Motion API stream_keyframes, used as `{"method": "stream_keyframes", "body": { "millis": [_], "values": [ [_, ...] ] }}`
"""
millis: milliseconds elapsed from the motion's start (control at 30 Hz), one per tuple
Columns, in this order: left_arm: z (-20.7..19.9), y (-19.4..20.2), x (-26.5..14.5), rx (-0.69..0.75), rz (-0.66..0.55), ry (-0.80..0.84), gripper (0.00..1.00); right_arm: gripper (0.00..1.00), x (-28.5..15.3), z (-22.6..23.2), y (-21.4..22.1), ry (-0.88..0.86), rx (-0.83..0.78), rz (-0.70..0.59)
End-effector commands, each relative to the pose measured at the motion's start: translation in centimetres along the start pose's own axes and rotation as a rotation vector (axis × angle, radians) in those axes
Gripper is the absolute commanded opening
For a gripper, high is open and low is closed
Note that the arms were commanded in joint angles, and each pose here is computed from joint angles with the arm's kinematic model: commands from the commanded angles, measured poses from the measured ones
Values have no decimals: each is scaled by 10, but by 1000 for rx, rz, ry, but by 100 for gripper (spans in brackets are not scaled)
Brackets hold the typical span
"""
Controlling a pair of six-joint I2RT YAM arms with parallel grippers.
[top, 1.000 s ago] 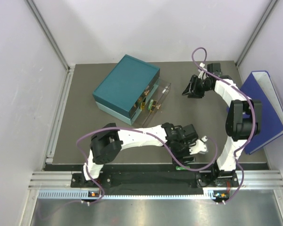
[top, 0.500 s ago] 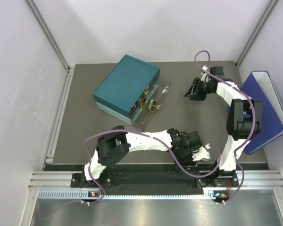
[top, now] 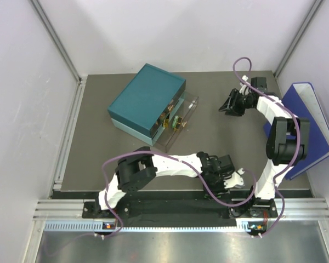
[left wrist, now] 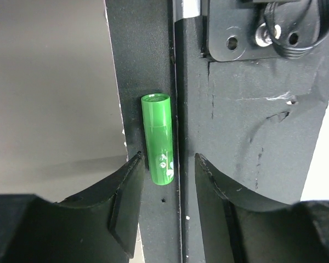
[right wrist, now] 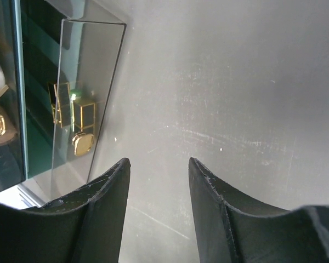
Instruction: Organize the makeup
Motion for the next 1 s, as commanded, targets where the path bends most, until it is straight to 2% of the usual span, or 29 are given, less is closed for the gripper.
{"method": "stream_keyframes", "body": {
  "millis": [0,267,400,567,800,967],
  "values": [
    [-5,-1,7,6,-8,24,48,47,-16,12,-9,-36,-42,-70],
    [7,2,20,-3,0,-52,46,47,-19,13,-5,-41,-39,-77],
    [18,7,33,-46,56,-105,40,48,-22,15,-6,-44,-43,-86],
    [27,12,42,-98,74,-176,43,48,-23,16,-4,-51,-41,-83],
    [43,23,37,-92,124,-324,46,48,-26,18,-2,-58,-49,-88],
    [53,33,36,-120,160,-429,43,49,-28,20,-1,-66,-48,-93]
  ]
}}
Point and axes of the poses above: each gripper's point midway between its finger pads, its own x axis out along the fingers, its own z axis along the line the jaws close on, y = z × x, the point moved 6 cm from there along -x, back along the fingers
